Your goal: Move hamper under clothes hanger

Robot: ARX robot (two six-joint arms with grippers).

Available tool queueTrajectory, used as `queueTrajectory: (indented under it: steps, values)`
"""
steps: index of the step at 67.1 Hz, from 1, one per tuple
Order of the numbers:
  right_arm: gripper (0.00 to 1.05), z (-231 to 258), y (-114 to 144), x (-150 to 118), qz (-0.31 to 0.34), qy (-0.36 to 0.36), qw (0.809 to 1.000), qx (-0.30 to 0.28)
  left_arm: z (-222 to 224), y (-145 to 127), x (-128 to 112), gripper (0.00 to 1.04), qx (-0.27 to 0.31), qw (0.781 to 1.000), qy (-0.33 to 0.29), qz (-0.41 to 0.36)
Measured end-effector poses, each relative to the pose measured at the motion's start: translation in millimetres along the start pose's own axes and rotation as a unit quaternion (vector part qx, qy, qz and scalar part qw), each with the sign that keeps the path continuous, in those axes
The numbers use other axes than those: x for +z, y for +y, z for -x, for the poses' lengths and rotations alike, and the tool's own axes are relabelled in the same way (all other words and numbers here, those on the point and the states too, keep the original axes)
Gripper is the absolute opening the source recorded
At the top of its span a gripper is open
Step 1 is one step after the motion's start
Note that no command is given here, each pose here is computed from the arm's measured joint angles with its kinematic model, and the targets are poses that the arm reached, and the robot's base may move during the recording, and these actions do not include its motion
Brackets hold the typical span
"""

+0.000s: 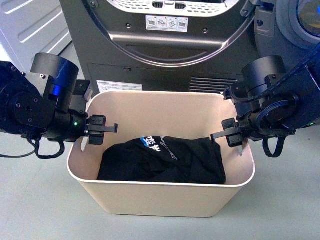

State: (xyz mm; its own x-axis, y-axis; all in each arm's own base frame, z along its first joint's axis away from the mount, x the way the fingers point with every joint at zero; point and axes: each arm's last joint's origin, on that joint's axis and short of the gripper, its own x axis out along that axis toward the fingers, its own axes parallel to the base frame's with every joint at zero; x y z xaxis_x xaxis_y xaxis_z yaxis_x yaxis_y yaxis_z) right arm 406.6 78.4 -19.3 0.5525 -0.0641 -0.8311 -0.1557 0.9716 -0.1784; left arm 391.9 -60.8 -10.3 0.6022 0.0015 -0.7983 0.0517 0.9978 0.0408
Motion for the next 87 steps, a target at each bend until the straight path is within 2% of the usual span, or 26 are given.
queueTrajectory:
  steps: [13, 17, 36, 46, 57, 87]
  values:
    - [0.04, 0.4, 2.8, 0.1, -0.006, 0.000, 1.000, 0.003, 0.3, -2.5, -0.7, 0.12, 0.011, 1.000, 0.002, -0.004]
    - [0.02, 0.8, 2.6, 0.5, -0.015, -0.001, 1.000, 0.005, 0.9, -2.1, -0.4, 0.04, 0.013, 1.000, 0.004, 0.000]
    - [0.03, 21.0, -2.6, 7.0, -0.024, -0.007, 1.000, 0.012, 16.0, -1.0, 4.5, 0.04, 0.015, 1.000, 0.007, 0.001]
    - [0.03, 44.2, -7.0, 18.9, -0.028, -0.031, 0.999, 0.020, 38.2, 0.7, 25.3, 0.04, 0.021, 1.000, -0.023, 0.004]
    - [0.03, 61.9, -7.4, 20.7, -0.028, -0.047, 0.998, 0.027, 53.2, 2.2, 37.5, 0.04, 0.026, 0.999, -0.045, 0.007]
    - [0.03, 63.4, -6.2, 17.1, -0.026, -0.043, 0.998, 0.029, 53.5, 2.7, 34.2, 0.04, 0.027, 0.999, -0.041, 0.006]
